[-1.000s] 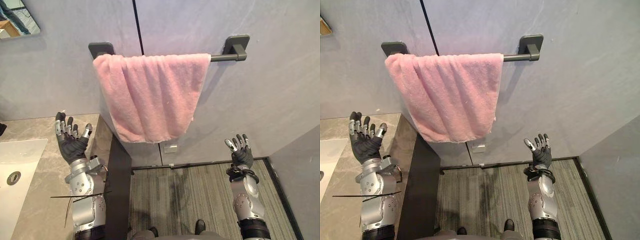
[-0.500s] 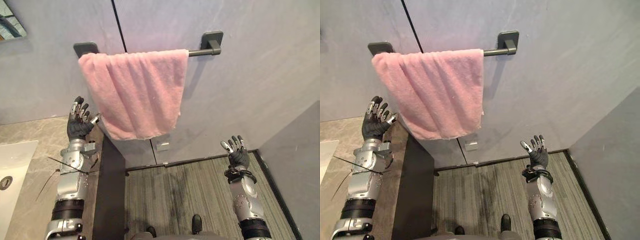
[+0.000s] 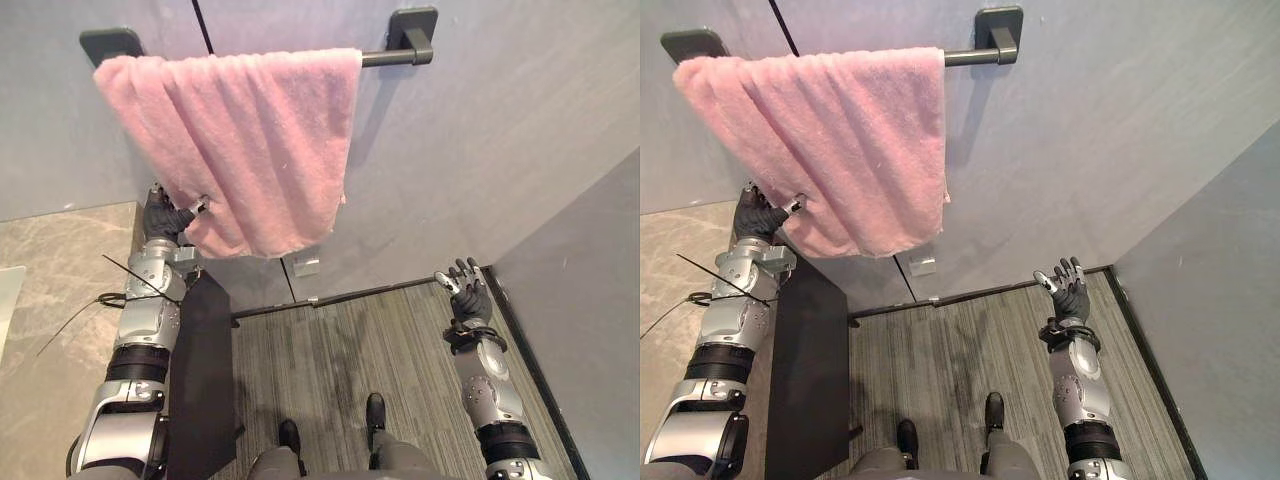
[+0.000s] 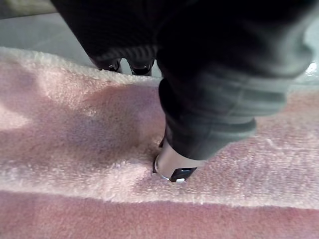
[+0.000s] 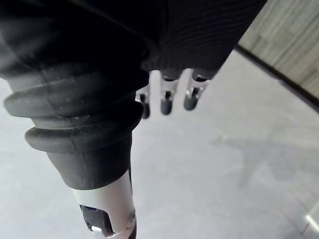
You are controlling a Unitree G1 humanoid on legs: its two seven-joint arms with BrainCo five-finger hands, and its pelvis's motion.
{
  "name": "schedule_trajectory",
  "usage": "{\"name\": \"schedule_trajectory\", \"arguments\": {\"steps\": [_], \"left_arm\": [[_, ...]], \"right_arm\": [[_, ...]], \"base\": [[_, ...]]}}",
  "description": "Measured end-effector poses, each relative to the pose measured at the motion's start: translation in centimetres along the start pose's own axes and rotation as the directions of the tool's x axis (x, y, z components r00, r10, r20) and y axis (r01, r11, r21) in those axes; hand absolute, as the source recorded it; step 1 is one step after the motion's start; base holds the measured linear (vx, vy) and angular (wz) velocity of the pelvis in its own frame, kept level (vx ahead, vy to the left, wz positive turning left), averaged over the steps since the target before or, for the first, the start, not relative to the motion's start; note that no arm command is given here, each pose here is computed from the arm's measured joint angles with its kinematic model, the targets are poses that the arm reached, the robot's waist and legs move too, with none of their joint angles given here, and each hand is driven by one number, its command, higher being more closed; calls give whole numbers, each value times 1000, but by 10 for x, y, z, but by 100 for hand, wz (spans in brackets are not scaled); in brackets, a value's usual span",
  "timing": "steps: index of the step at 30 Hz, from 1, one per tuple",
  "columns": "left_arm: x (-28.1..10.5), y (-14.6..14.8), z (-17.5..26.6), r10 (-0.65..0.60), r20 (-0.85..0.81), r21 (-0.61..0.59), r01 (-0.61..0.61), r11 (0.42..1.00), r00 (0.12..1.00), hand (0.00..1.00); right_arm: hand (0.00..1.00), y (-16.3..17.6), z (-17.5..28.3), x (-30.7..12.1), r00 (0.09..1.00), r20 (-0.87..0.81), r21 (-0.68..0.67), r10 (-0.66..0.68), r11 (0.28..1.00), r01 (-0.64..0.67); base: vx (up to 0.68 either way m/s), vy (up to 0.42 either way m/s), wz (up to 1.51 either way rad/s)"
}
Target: Organize washtable
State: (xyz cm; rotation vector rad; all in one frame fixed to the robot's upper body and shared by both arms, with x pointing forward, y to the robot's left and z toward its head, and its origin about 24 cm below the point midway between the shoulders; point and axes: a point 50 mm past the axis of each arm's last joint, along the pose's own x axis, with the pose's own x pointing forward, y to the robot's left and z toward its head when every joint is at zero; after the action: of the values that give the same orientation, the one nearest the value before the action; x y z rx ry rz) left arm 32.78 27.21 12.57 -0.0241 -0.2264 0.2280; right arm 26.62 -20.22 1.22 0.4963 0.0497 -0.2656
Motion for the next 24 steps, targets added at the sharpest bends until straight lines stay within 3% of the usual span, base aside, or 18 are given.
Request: {"name": "schedule_trajectory", "arguments": {"steps": [11,16,21,24], "left_arm": [[13,2,17,56,51,-24,-55,998,997,100],[13,-3,14,50,44,-30,-49,998,998,100],[15,-3,13,59,33,-38,-58,998,998,100],[15,-2,13,62,31,-57,-61,997,998,100]], "right_arm": [[0,15,12,9,998,45,6,49,999,-50],[0,69,54,28,949,174,-53,262,965,-256],[0,145,119,42,805,331,-159,492,870,-467],[0,169,146,42,739,381,-219,556,831,-512]], "base": [[-5,-3,-6],[-8,-1,0],[-33,-10,3],[0,0,0]]}}
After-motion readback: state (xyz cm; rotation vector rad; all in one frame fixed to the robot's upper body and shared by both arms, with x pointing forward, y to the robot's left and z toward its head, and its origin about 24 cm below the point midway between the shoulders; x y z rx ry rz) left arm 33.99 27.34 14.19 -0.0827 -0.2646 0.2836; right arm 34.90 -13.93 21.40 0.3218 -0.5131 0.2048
